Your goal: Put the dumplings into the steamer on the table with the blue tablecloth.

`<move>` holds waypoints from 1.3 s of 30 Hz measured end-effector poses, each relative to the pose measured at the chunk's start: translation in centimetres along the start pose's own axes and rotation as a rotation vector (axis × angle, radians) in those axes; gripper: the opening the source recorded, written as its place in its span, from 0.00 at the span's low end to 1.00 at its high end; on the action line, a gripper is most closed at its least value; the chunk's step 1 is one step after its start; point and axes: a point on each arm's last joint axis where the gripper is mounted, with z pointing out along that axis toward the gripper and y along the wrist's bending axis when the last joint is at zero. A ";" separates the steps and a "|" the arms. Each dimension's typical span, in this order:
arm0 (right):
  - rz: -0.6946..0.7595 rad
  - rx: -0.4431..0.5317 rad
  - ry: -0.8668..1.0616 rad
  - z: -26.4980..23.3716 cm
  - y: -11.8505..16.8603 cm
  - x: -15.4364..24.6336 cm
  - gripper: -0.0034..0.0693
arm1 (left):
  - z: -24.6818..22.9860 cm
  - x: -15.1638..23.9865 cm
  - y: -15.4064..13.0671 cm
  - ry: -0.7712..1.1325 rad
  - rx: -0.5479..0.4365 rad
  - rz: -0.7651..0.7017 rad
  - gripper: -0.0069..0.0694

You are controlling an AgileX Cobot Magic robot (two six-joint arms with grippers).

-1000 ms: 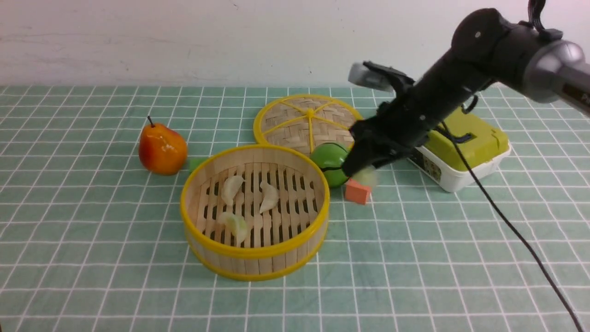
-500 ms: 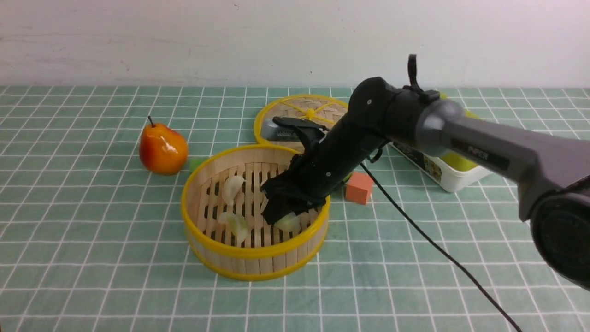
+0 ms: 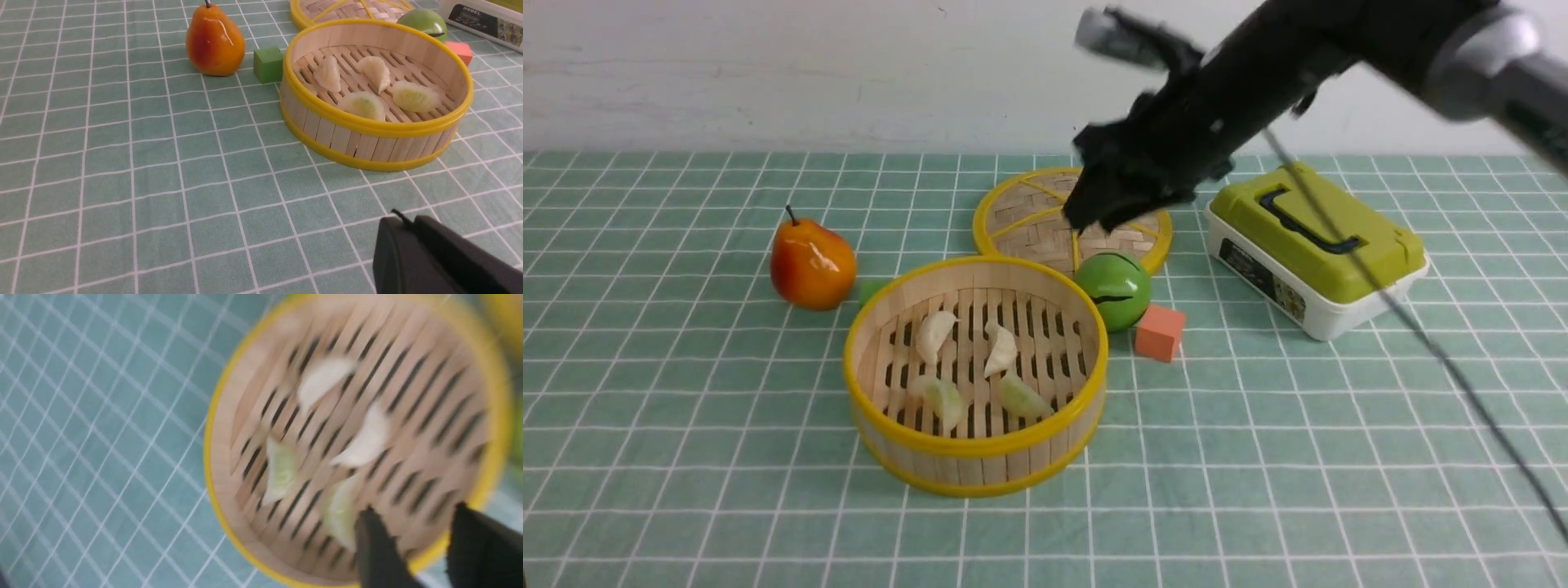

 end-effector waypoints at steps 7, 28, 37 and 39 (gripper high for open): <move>-0.227 0.404 -0.275 -18.3 6.7 1.9 0.02 | 0.0 0.0 0.0 0.000 0.000 0.000 0.14; -0.471 0.572 -1.001 -16.4 4.1 30.7 0.03 | 0.0 0.0 0.0 0.000 0.000 0.000 0.15; -0.204 0.309 -1.069 -9.8 1.0 37.8 0.04 | 0.0 0.0 0.0 0.000 0.000 0.000 0.17; -0.179 0.274 -1.090 -9.8 1.1 37.8 0.04 | 0.0 0.0 0.0 0.000 0.000 0.000 0.17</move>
